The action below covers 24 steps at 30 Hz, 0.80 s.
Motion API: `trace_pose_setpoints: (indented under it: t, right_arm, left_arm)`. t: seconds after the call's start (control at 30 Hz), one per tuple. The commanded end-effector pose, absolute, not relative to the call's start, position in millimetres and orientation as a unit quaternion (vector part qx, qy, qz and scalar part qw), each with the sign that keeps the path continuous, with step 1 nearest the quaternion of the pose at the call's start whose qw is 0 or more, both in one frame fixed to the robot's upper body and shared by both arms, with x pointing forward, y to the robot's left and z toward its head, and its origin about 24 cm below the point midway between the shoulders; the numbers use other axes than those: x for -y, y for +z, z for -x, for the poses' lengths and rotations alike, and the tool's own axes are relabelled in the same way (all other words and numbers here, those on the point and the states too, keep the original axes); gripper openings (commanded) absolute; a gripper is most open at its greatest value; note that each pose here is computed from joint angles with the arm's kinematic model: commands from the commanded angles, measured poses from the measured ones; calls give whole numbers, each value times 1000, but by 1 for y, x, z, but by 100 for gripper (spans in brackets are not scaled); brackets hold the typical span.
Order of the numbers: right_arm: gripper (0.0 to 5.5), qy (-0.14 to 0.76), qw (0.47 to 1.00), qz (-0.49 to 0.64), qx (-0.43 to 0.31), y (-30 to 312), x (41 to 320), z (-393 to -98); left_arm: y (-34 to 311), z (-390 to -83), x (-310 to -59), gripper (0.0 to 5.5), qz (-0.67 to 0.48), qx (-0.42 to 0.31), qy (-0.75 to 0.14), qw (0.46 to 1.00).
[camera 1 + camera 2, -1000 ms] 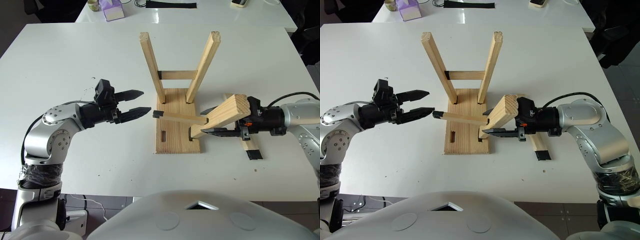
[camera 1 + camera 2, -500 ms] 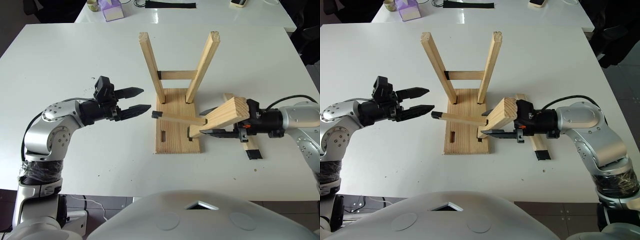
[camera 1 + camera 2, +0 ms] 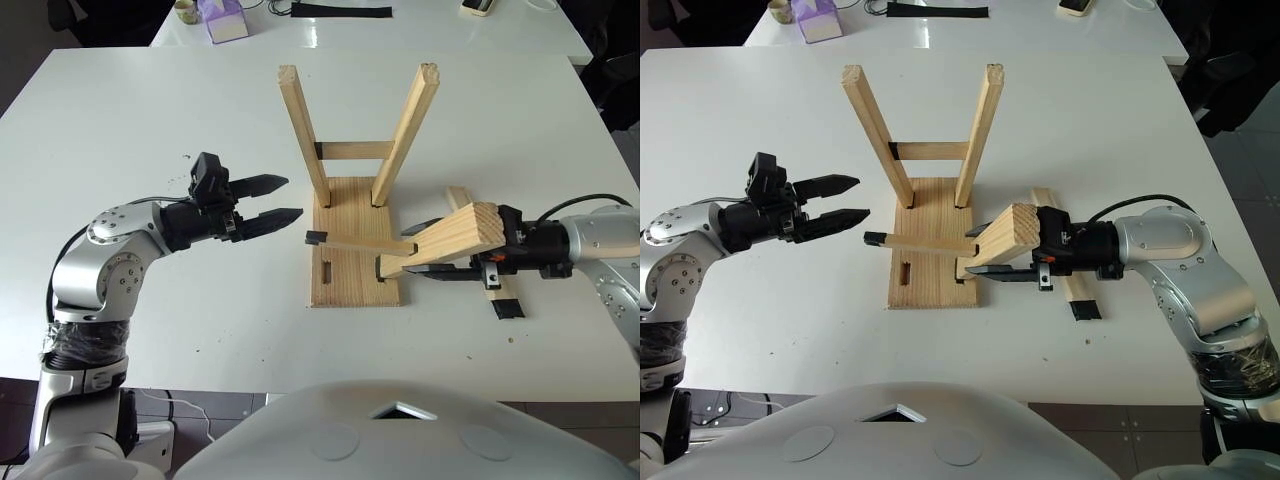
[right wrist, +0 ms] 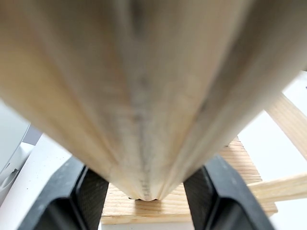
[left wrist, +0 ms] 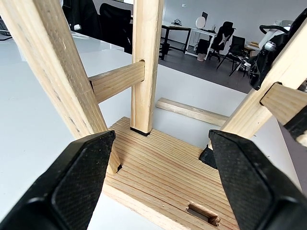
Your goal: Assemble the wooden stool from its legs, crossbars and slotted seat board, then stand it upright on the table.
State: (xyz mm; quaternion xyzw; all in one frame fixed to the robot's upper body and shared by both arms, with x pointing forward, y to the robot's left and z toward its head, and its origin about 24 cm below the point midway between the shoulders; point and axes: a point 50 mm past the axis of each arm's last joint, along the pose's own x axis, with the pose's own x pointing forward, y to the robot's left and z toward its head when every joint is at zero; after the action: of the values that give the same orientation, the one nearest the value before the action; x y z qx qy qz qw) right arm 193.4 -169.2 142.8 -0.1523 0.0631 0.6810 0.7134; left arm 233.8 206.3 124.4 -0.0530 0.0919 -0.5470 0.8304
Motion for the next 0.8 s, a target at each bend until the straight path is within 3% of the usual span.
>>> trace_pose_setpoints:
  t: [0.03, 0.47, 0.67, 0.8]
  right_arm:
    - [204, 675, 707, 159, -136, 123, 178, -189]
    - [204, 675, 710, 163, -119, 139, 178, -194]
    - [204, 666, 718, 161, -126, 122, 171, -202]
    - [204, 668, 705, 162, -174, 101, 173, -201]
  left_arm:
    - [125, -236, -207, 363, 44, -91, -545, 833]
    - [123, -236, -208, 363, 46, -87, -533, 841]
    - [122, -240, -206, 363, 41, -87, -529, 843]
    - [123, -241, -206, 363, 40, -86, -531, 842]
